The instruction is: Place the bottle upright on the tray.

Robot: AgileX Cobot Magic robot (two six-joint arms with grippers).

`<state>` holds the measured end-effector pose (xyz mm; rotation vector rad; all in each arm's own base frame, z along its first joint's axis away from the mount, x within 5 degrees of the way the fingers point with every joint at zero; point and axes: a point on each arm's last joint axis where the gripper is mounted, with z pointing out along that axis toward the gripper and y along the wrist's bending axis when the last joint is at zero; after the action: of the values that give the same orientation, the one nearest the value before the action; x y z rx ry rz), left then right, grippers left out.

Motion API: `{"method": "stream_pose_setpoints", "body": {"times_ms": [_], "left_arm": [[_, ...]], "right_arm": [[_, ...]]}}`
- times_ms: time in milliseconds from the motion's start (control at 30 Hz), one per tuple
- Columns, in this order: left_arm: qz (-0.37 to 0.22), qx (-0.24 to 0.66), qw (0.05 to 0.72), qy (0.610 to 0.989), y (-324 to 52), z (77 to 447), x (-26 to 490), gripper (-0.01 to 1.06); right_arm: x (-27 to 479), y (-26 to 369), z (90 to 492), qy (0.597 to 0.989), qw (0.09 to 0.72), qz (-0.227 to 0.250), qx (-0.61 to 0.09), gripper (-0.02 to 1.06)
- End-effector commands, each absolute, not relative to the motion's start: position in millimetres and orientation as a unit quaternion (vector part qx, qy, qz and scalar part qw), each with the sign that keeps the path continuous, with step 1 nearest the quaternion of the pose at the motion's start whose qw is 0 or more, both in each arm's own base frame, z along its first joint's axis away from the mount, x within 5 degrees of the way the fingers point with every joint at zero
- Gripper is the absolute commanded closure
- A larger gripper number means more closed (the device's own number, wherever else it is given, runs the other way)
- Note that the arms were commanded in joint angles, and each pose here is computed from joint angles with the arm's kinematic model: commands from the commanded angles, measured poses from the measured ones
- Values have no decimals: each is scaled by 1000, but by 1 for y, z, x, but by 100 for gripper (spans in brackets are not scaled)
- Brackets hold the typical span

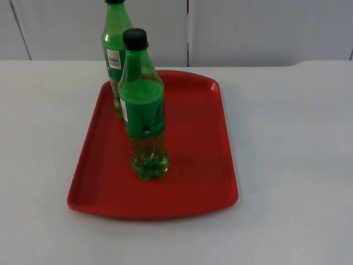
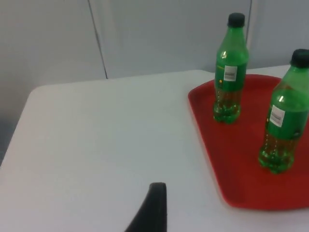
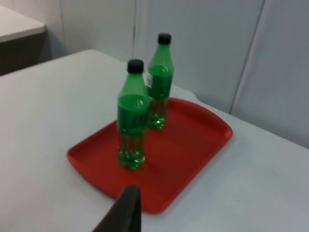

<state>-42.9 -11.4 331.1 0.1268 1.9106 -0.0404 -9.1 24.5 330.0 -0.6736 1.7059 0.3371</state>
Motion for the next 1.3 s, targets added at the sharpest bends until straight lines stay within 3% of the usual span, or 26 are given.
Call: {"method": "stream_pose_setpoints", "body": {"times_ms": [0,367,700,933,1167,1267], "left_arm": [[-15,53,570,820,-10,326,-40,20],[4,40,549,835,-5,314,-32,20],[2,38,555,831,-6,314,-31,20],[-9,28,555,832,-6,312,-29,20],[-6,-9,504,863,-2,278,-10,20],[-7,-13,514,858,-1,275,-5,20]], "right_arm": [[-13,20,321,748,589,131,-277,-1],[-14,0,296,812,547,75,-190,-1],[-7,-2,280,836,517,55,-174,-1],[-7,-2,280,837,518,58,-170,-1],[-7,-2,280,837,518,58,-170,-1],[-7,-2,280,837,518,58,-170,-1]]}}
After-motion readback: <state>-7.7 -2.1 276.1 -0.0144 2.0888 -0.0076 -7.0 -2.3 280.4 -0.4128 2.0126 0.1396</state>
